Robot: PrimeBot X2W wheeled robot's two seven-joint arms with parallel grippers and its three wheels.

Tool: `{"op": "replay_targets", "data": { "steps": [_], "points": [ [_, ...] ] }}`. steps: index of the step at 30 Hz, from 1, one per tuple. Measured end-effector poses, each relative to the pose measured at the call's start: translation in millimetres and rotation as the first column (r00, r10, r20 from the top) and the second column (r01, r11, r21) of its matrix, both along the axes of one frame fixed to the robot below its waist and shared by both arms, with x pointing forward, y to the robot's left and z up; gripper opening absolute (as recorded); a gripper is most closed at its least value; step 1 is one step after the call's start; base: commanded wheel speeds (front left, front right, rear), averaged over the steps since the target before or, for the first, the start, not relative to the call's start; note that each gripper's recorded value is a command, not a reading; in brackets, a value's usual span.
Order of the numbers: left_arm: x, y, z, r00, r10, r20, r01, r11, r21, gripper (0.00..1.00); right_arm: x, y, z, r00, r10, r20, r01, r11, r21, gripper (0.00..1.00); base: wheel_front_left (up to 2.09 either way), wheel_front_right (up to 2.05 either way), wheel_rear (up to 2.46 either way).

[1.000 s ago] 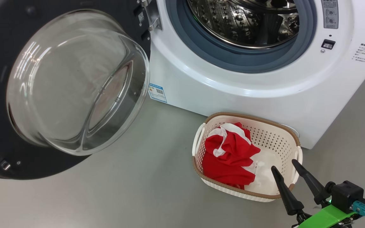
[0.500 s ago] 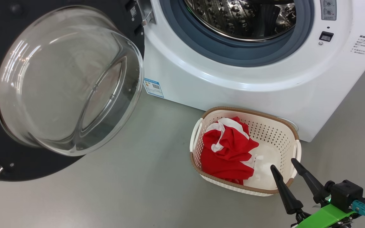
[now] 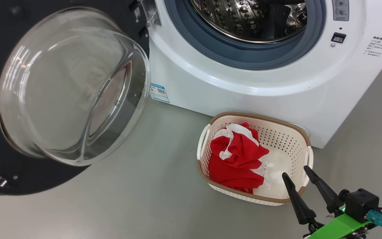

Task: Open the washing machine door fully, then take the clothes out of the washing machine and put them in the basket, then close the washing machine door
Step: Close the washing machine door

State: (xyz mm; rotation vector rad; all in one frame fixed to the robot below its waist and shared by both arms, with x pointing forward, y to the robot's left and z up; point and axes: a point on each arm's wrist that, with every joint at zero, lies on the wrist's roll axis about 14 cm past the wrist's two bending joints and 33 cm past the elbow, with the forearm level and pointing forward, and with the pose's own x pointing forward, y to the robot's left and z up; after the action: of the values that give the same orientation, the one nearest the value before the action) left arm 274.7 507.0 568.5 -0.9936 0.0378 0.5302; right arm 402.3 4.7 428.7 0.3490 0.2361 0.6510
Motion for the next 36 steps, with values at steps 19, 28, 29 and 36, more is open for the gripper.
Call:
{"op": "replay_targets", "data": {
  "steps": [19, 28, 29, 36],
  "points": [
    [6, -83, 19, 0.928, -0.372, 0.02, 0.371, 0.928, 0.041, 0.0, 1, -4, 13, 0.999, -0.03, 0.027, 0.03, 0.999, 0.014, 1.0, 0.0, 0.0, 0.0],
    [21, -127, 31, 0.854, -0.518, 0.041, 0.514, 0.854, 0.079, 0.0, 2, -8, 14, 0.999, -0.043, 0.031, 0.043, 0.999, 0.013, 1.0, 0.0, 0.0, 0.0],
    [24, -132, 33, 0.844, -0.535, 0.042, 0.531, 0.843, 0.089, 0.0, 2, -9, 14, 0.998, -0.045, 0.031, 0.045, 0.999, 0.013, 1.0, 0.0, 0.0, 0.0],
    [37, -165, 43, 0.776, -0.63, 0.038, 0.621, 0.772, 0.134, 0.0, 2, -13, 14, 0.998, -0.057, 0.031, 0.057, 0.998, 0.012, 1.0, 0.0, 0.0, 0.0]
  ]
}}
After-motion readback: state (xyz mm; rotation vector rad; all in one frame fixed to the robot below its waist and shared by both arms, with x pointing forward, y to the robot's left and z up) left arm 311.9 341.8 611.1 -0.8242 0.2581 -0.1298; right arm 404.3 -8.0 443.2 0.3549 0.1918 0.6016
